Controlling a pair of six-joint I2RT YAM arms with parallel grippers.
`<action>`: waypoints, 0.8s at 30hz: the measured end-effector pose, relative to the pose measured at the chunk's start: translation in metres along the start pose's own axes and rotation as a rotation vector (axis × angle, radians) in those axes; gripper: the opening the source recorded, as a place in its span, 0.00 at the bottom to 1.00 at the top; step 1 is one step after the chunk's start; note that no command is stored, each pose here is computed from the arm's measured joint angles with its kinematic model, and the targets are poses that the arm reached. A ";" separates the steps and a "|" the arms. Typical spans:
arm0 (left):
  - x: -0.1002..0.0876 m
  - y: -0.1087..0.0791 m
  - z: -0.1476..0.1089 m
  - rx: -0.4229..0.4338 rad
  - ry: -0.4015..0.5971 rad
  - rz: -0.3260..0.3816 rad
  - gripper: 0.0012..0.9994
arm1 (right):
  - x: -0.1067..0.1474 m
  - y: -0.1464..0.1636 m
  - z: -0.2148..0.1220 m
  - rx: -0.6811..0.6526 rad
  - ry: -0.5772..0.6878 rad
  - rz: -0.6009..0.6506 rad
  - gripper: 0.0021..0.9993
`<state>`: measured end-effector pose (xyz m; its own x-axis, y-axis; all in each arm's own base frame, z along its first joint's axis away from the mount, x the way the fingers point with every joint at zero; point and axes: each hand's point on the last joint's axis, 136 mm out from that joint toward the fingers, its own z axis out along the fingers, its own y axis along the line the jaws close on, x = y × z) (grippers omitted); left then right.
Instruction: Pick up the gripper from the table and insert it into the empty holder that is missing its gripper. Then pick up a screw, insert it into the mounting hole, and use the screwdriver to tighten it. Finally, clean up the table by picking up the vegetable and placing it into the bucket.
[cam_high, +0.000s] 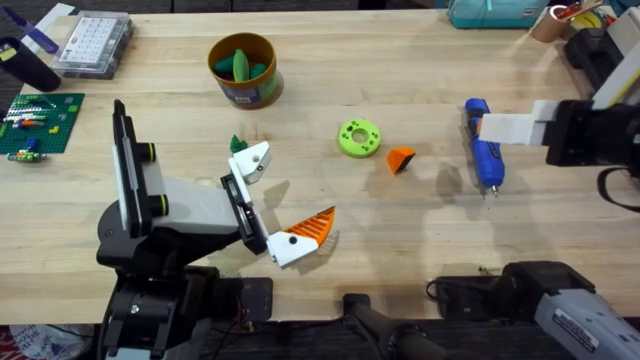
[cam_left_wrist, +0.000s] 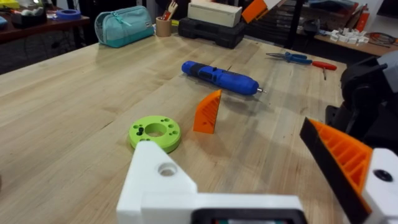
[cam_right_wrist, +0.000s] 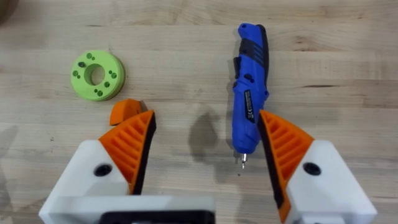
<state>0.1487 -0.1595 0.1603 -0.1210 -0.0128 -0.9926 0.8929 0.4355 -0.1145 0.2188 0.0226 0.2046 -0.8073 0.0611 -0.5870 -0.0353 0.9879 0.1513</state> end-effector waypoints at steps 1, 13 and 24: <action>0.000 0.000 0.000 -0.001 0.002 -0.003 0.99 | 0.002 0.001 0.001 -0.005 0.011 -0.001 0.96; 0.000 0.000 0.000 -0.001 0.004 -0.008 0.99 | 0.006 0.004 0.002 -0.025 0.032 0.002 0.96; 0.000 0.000 0.000 -0.001 0.004 -0.008 0.99 | -0.002 0.038 0.002 -0.201 0.003 -0.090 0.96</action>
<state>0.1488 -0.1594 0.1600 -0.1299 -0.0122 -0.9915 0.8914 0.4365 -0.1222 0.2201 0.0606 0.2103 -0.7972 -0.0268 -0.6031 -0.2236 0.9411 0.2538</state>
